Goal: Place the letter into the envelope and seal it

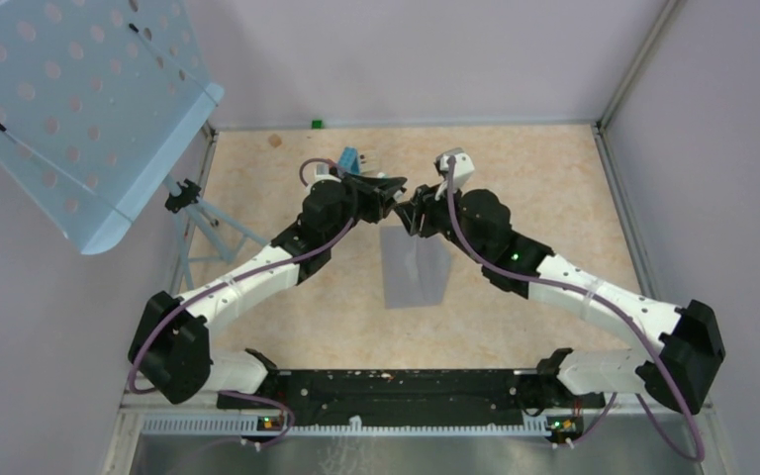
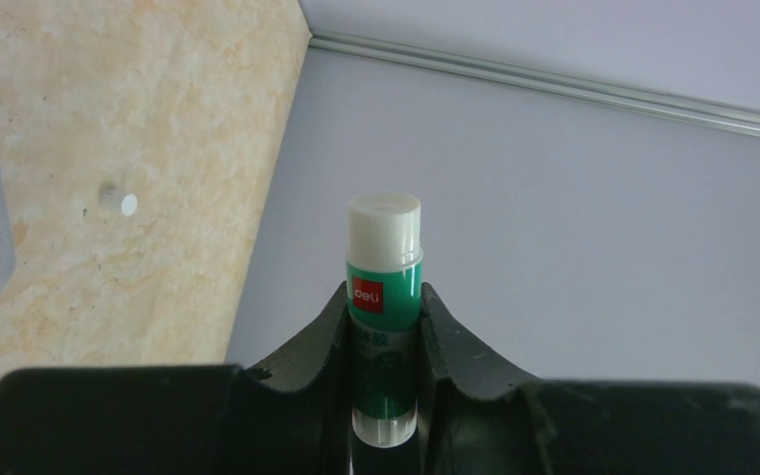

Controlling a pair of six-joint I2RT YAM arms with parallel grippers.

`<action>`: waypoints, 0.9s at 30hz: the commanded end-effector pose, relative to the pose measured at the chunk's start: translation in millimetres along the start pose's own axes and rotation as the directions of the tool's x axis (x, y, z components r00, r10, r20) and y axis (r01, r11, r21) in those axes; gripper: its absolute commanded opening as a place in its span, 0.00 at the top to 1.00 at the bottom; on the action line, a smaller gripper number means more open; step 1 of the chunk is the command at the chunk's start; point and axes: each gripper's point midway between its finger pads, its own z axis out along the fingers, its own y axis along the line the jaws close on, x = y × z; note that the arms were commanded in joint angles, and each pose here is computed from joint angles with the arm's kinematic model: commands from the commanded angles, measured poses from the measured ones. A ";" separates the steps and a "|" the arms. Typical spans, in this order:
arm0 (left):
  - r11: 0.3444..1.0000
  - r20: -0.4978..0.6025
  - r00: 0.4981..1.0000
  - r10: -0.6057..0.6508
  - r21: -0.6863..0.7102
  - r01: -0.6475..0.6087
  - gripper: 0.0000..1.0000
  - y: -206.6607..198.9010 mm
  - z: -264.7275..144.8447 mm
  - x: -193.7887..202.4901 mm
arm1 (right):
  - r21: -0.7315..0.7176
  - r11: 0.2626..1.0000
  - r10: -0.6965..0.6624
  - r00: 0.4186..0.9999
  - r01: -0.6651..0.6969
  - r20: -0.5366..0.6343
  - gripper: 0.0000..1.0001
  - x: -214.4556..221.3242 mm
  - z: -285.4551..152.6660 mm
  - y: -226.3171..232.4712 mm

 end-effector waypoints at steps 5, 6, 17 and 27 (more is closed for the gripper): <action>0.995 -0.038 0.999 -0.018 0.096 0.022 0.95 -34.8 -4.1 8.4 | -0.018 1.000 -0.010 0.992 0.012 0.128 0.61 -42.9 10.5 18.3; 0.995 -0.040 0.999 -0.020 0.094 0.024 0.95 -34.4 -4.0 8.7 | -0.015 1.000 -0.010 0.992 0.012 0.129 0.62 -42.0 12.2 17.9; 0.994 -0.050 0.998 -0.030 0.107 0.035 0.95 -39.1 -7.4 10.4 | 0.040 0.999 -0.029 0.992 0.024 0.120 0.70 -29.7 30.2 8.7; 0.993 -0.054 0.998 -0.041 0.111 0.047 0.95 -40.7 -8.3 10.5 | 0.073 0.997 -0.024 0.991 0.015 0.131 0.96 -30.8 34.8 3.5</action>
